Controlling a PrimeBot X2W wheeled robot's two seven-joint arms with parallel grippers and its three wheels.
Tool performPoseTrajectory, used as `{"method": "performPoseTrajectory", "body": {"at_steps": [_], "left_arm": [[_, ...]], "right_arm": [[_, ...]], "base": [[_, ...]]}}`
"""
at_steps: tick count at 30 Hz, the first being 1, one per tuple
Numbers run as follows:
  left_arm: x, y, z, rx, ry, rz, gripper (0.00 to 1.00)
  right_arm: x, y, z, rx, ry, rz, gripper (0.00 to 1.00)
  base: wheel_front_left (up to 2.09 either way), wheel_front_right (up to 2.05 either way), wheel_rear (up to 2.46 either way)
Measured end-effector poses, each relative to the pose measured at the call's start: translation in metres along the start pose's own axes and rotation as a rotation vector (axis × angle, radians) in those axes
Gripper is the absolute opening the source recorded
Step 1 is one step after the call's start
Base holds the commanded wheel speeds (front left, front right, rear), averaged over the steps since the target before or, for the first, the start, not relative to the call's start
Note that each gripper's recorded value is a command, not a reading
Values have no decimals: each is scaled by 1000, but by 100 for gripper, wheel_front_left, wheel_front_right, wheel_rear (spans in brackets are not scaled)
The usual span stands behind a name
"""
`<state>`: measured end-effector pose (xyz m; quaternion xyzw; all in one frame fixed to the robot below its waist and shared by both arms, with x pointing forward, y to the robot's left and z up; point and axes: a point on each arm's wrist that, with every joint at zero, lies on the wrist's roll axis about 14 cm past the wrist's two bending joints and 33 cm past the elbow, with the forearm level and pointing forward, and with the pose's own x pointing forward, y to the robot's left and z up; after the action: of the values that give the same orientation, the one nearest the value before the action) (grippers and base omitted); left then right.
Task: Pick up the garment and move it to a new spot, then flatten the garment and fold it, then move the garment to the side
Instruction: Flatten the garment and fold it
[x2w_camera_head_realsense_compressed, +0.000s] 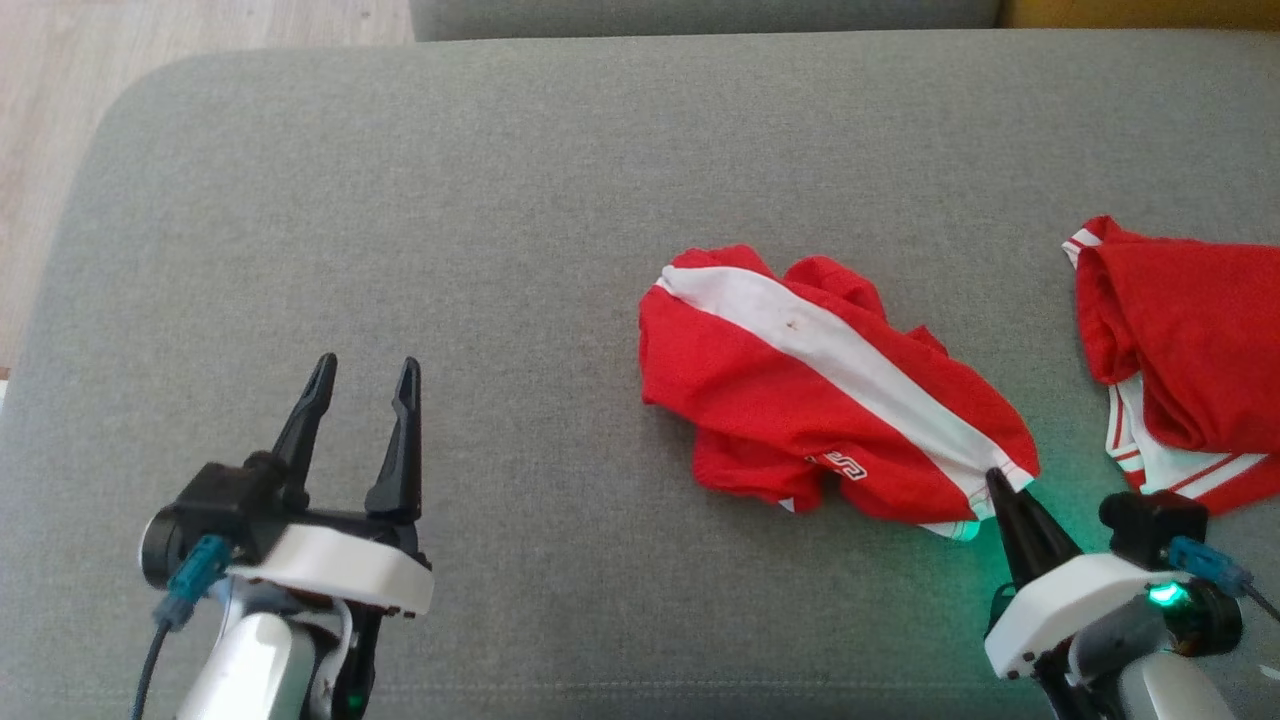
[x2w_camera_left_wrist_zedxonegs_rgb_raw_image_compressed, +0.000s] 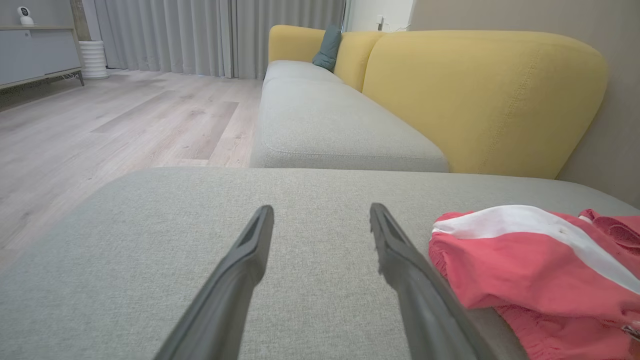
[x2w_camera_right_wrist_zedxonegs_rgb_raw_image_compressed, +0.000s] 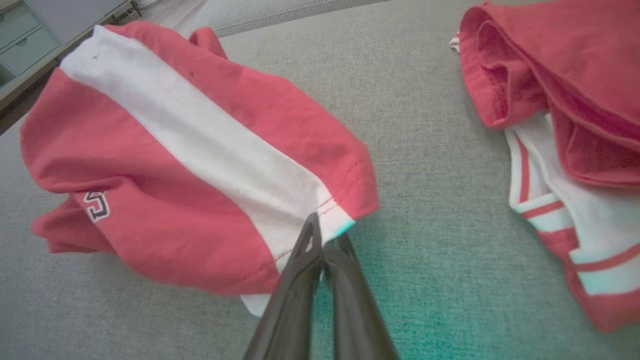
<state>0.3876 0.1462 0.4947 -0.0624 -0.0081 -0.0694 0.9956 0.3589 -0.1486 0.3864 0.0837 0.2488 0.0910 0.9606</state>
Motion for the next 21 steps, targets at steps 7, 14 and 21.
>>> {"method": "performPoseTrajectory", "body": {"at_steps": [7,14,21], "left_arm": [[0,-4,-1,1,2,-10,100],[0,-6,6,15,-20,-16,100],[-2,-7,12,19,-36,-18,100]], "right_arm": [[0,6,10,-4,-55,8,100],[-7,10,57,-31,-231,17,100],[-20,17,99,-83,-368,29,100]], "base": [[0,0,0],[0,0,0],[0,0,0]]}}
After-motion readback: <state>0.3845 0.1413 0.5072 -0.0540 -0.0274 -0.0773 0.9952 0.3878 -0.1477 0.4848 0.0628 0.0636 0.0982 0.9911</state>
